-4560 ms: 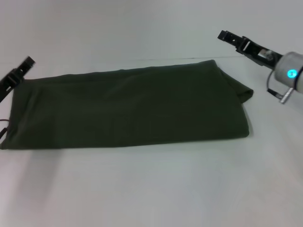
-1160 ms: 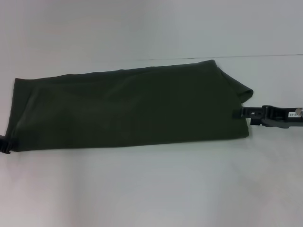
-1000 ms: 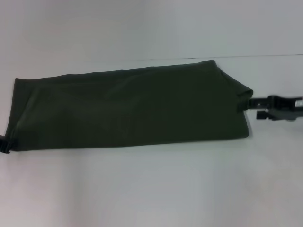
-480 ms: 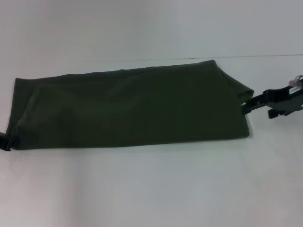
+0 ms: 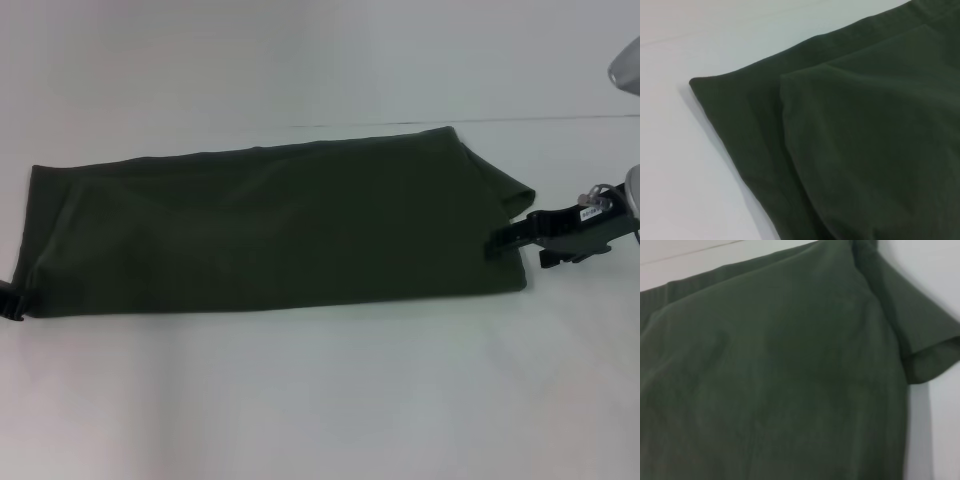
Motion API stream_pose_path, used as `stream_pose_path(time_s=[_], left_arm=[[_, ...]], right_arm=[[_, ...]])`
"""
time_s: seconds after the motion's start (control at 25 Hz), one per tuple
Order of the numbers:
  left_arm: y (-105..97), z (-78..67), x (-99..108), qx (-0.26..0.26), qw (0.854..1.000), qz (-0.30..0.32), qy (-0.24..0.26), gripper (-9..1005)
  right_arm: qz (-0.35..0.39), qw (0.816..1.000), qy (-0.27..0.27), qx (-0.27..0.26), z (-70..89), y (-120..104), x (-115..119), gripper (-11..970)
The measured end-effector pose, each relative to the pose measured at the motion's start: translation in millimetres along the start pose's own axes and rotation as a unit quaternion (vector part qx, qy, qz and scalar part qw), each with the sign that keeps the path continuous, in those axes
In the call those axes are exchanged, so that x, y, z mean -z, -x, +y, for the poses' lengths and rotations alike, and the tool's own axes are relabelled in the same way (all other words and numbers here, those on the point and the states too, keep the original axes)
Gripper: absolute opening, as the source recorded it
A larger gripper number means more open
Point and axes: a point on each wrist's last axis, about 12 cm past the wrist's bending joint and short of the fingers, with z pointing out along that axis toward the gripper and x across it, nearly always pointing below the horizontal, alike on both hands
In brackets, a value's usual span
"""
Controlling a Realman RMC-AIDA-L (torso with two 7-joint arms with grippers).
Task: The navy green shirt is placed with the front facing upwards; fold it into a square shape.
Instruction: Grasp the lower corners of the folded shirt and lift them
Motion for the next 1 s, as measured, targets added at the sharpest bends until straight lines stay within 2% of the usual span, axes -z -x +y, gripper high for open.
stream_pose_path(time_s=[0.68,1.0], left_arm=[[0.0,0.1,-0.1,-0.001,1.000,0.000,0.001,17],[0.0,0.1,-0.1,-0.002,1.000,0.000,0.001,17]], right_arm=[[0.003,1.000,0.005,0.005,7.9,-5.9,-15.0,850],[0.005,1.000,0.003,0.012,8.6,-7.0,-16.0,544]])
